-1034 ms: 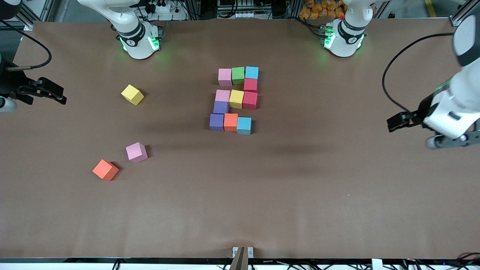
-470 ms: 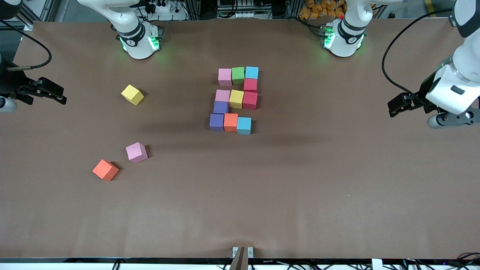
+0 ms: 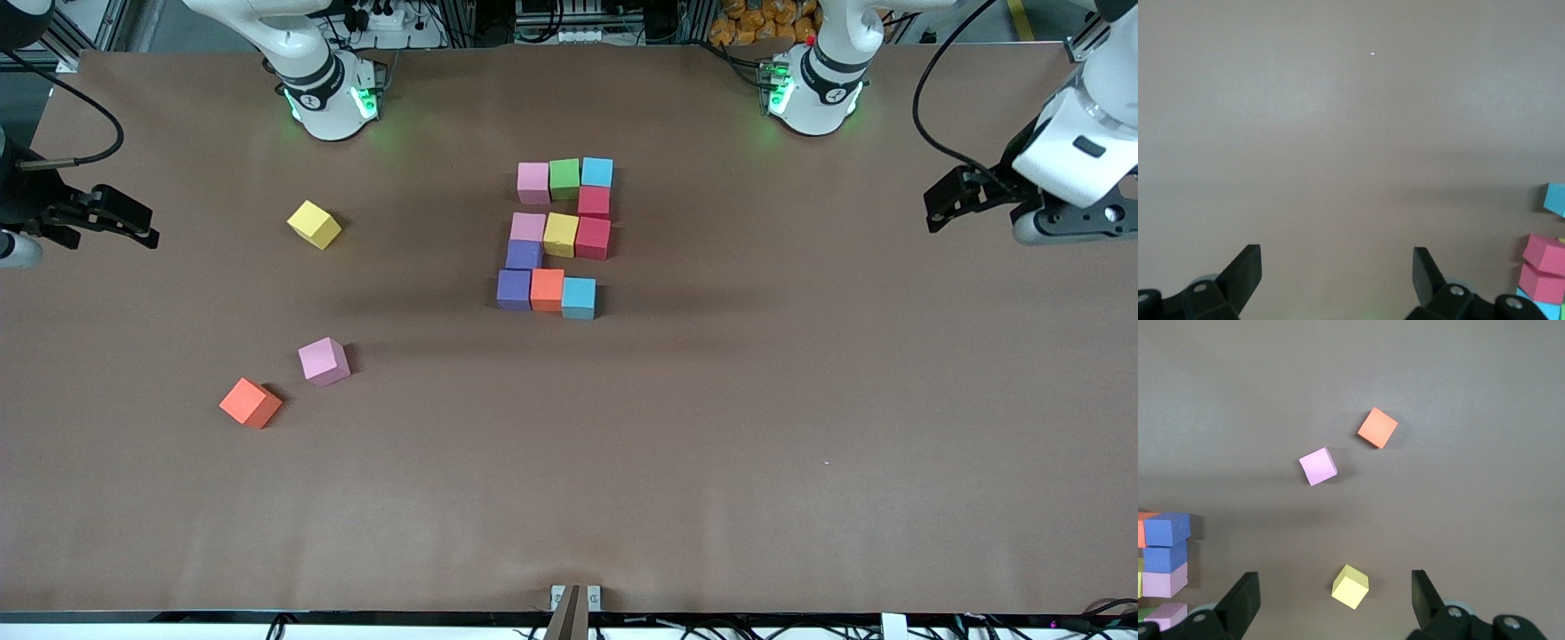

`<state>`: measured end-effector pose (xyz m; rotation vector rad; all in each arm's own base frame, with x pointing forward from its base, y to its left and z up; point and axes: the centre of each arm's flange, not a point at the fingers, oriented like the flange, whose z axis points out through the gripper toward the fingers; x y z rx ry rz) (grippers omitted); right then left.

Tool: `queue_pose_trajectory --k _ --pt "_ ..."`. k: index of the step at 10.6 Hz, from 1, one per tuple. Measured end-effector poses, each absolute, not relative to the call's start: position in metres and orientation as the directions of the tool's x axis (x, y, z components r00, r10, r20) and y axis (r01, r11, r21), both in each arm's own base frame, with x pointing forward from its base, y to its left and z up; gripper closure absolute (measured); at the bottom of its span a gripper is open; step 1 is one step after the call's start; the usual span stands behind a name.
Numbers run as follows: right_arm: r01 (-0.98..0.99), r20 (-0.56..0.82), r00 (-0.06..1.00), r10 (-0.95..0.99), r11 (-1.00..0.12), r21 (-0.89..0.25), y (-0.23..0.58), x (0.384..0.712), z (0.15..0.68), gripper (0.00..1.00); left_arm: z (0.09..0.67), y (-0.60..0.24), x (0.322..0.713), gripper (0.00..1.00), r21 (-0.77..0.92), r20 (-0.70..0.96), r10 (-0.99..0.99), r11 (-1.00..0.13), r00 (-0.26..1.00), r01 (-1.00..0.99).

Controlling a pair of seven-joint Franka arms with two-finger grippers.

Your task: Form number 2 with 11 blocks

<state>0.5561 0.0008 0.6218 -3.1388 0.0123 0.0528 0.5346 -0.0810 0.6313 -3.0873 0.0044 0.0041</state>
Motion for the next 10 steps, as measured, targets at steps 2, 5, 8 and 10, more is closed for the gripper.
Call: queue_pose_trajectory --k 2,5,8,10 --pt "-0.008 -0.035 0.999 -0.007 -1.000 -0.002 0.001 0.556 0.621 0.00 0.634 -0.080 0.531 0.00 -0.053 0.000 -0.022 -0.998 1.000 -0.022" --pt "-0.007 -0.036 0.999 -0.007 -1.000 -0.002 0.001 0.557 0.620 0.00 0.635 -0.085 0.529 0.00 -0.056 0.004 -0.031 -0.998 1.000 -0.031" --pt "-0.007 -0.036 0.999 -0.007 -1.000 -0.002 0.001 0.557 0.620 0.00 0.638 -0.090 0.529 0.00 -0.036 0.006 -0.035 -0.999 0.999 -0.035" --pt "-0.007 -0.036 0.999 -0.007 -1.000 -0.002 0.001 0.557 0.620 0.00 0.637 -0.092 0.528 0.00 -0.013 0.002 -0.036 -0.999 0.999 -0.036"
